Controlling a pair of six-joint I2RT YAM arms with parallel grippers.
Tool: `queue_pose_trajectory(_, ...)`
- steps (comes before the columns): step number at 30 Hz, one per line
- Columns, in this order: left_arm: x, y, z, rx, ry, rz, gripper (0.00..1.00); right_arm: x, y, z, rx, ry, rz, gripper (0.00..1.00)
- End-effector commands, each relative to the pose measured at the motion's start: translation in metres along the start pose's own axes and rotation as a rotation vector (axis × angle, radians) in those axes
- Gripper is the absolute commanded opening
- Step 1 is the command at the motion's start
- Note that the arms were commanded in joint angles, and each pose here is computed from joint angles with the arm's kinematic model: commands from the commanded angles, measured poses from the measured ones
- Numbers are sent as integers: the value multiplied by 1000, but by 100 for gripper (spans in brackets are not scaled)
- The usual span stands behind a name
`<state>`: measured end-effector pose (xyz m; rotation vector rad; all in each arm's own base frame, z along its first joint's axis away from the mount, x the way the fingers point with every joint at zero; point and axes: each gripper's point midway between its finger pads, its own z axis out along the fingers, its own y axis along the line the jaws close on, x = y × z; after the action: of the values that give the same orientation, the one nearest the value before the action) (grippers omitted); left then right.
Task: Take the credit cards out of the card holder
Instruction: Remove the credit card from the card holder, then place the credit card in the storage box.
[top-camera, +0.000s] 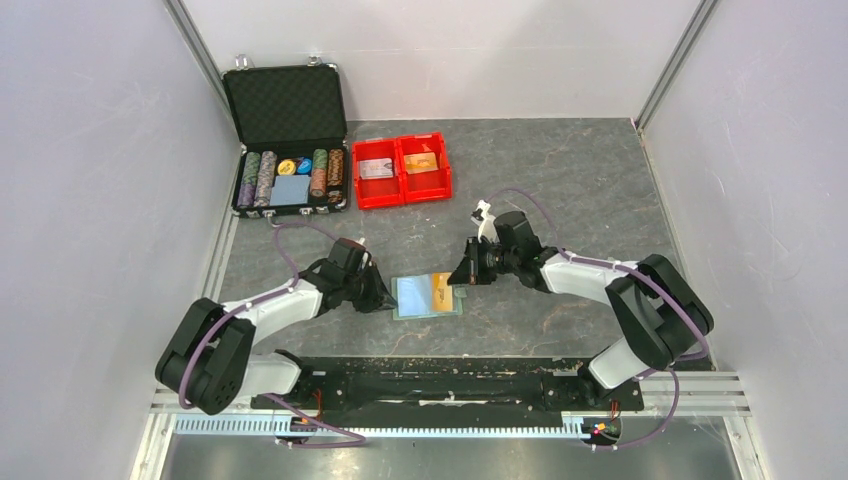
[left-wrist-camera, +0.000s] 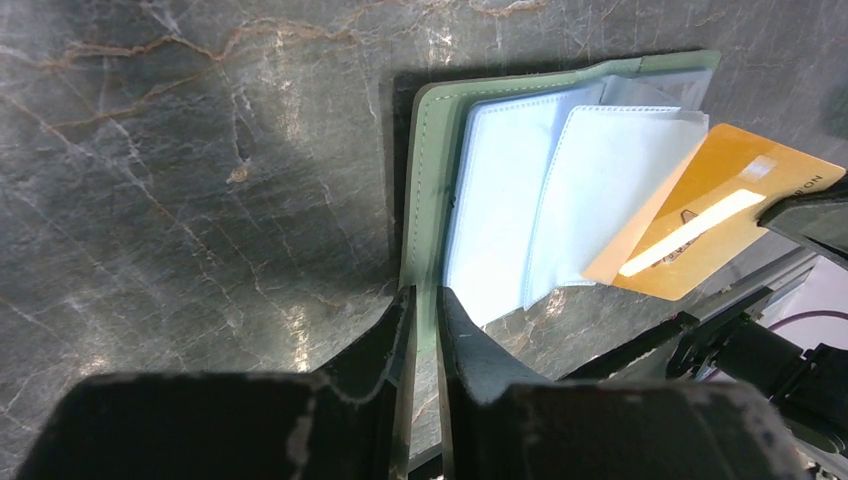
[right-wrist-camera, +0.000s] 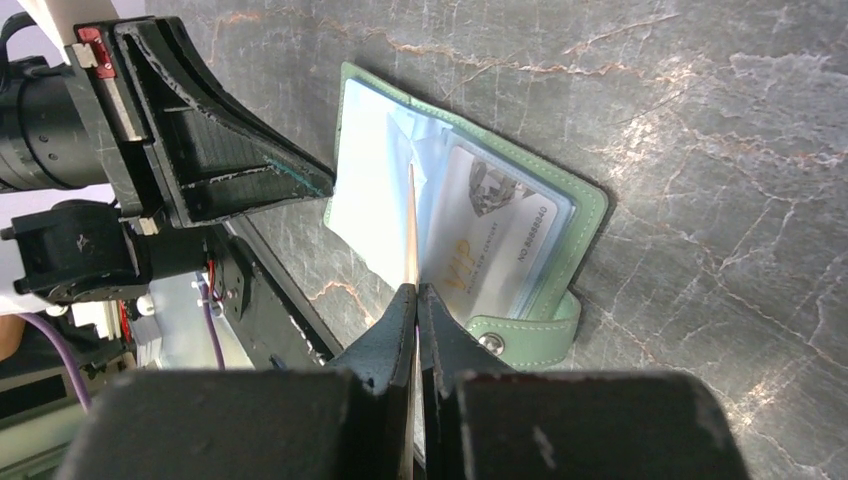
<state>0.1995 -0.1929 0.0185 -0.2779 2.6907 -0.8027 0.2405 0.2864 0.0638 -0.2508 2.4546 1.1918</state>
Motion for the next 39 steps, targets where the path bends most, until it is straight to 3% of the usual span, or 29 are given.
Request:
queue_pose_trajectory(1,4,-5,-8,19,21,19,21,-20,24,-12,-62,-32,-84,0)
queue_pose_trajectory(5,-4,-29,-24,89,9,49,31,-24,36,-16,-103,-20,-119,0)
queue_pose_trajectory(11,-31,-64,-61,161,-106,123,47,-29,52,-22,-155,-4,-164,0)
queue_pose_trajectory(24,-34,-116,-103,386,-124,344,54,7,84,-42,-348,144,-322,0)
queue_pose_trajectory(31,-18,-143,-115,540,-10,427,55,34,135,-52,-525,192,-443,0)
queue_pose_trajectory(39,1,-152,-127,659,92,492,55,36,150,-58,-580,179,-426,0)
